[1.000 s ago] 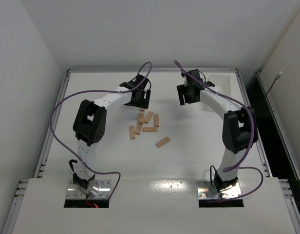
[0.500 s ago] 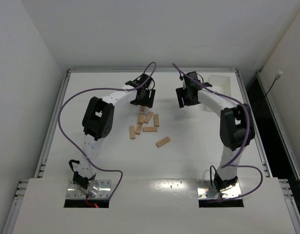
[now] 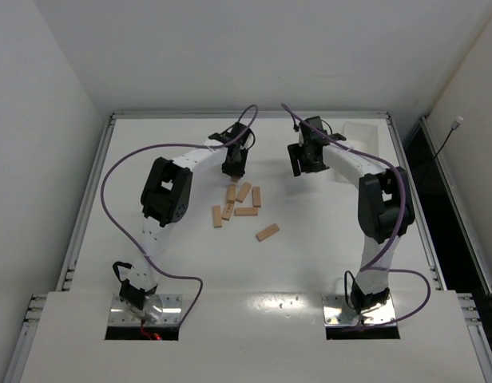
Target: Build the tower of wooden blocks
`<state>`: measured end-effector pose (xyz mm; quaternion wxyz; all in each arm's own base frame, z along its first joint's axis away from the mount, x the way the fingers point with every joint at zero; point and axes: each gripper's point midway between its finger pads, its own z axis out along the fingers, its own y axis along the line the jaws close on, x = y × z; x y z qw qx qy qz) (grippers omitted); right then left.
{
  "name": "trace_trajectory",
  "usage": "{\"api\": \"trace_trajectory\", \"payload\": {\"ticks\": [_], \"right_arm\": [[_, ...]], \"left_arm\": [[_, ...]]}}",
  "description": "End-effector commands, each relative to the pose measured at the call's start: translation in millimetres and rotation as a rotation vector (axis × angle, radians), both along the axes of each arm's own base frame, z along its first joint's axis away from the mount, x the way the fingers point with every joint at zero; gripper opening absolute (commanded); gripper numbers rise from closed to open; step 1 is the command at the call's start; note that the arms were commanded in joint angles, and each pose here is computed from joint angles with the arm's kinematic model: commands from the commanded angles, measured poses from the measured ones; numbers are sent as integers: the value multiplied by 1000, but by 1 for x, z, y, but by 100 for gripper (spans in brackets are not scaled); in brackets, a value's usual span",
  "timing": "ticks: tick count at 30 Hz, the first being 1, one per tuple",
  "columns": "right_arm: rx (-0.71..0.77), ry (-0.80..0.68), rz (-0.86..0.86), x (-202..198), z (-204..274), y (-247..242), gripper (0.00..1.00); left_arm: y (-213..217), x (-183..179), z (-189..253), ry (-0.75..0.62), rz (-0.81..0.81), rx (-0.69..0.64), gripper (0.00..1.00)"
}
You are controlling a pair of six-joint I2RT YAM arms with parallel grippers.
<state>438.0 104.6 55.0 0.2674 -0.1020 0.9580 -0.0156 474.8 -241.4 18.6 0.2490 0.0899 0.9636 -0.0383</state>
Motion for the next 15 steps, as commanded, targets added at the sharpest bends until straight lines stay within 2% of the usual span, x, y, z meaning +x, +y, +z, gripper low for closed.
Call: {"api": "trace_trajectory", "payload": {"ticks": [1, 3, 8, 12, 15], "right_arm": [[20, -30, -4, 11, 8, 3, 60], [18, -21, -4, 9, 5, 2, 59], [18, -39, 4, 9, 10, 2, 59], [13, -38, 11, 4, 12, 0, 59], [16, -48, 11, 4, 14, 0, 59]], "left_arm": [[2, 6, 4, -5, 2, 0, 13], [6, 5, 3, -5, -9, 26, 6], [19, 9, 6, -36, -60, 83, 3], [26, 12, 12, -62, -209, 163, 3], [30, -2, -5, -5, -344, 207, 3]]}}
